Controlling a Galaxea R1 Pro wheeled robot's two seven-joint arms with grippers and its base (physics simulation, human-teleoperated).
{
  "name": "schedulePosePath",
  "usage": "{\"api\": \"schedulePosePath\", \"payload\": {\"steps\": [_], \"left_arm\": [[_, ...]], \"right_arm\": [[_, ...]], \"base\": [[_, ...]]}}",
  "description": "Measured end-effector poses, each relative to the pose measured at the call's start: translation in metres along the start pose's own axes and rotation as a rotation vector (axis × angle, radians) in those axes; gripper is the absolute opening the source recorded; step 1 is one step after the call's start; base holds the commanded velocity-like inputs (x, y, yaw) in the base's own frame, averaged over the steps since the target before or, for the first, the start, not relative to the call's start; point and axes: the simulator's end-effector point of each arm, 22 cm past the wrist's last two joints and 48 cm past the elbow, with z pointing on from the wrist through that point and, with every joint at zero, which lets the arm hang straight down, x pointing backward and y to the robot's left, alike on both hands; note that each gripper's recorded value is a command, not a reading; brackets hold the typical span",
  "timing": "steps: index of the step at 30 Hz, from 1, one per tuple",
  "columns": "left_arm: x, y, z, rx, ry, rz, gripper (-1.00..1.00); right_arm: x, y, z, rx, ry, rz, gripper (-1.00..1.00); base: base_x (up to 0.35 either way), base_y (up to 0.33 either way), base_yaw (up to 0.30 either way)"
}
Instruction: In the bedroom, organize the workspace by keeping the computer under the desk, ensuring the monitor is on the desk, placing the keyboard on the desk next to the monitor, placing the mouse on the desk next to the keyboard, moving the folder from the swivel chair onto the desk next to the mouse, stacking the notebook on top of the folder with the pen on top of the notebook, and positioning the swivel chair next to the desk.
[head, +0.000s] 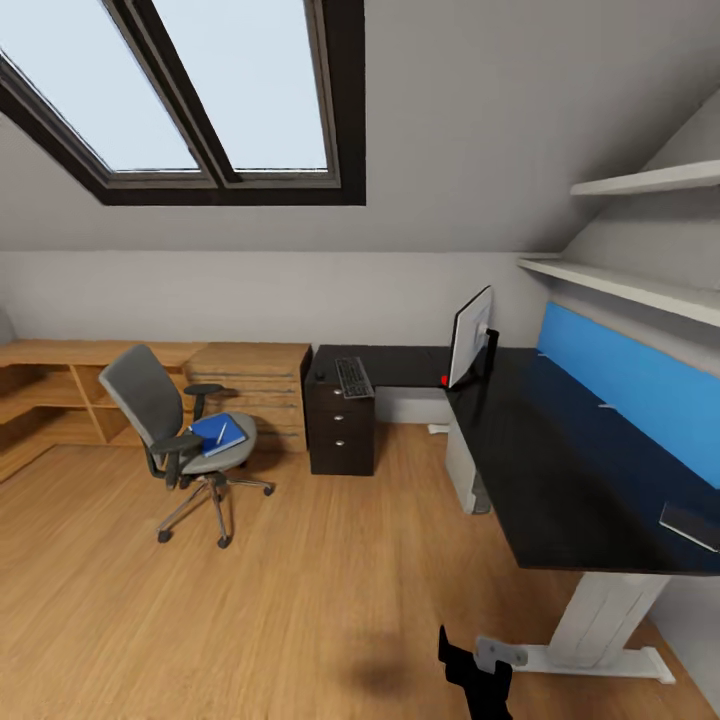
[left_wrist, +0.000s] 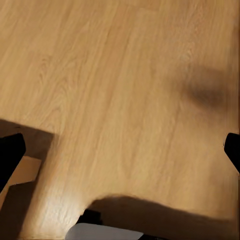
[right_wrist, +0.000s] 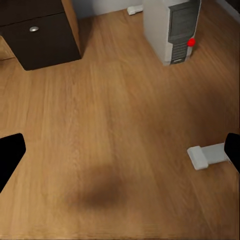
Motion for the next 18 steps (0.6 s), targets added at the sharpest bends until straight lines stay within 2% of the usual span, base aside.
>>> {"api": "schedulePosePath", "payload": {"steps": [7,11,18], "left_arm": [[0.0003,-0.0002,0.0000,0.000,0.001,0.000,1.00],[-0.0003,0.0024,0.0002,-0.003,0.000,0.002,1.00],[-0.0014,0.0084,0.0009,-0.009,-0.002,0.007,1.00]], "right_arm": [[0.0002,-0.0002,-0.0001,-0.003,0.000,-0.006,1.00],[-0.0004,-0.0007,0.0000,-0.004,-0.002,-0.009,1.00],[-0.0003,-0.0010,-0.0004,-0.004,-0.002,-0.009,1.00]], "base": [[-0.290,-0.231,-0.048],[-0.234,-0.202,-0.196],[-0.095,-0.083,-0.241]]}}
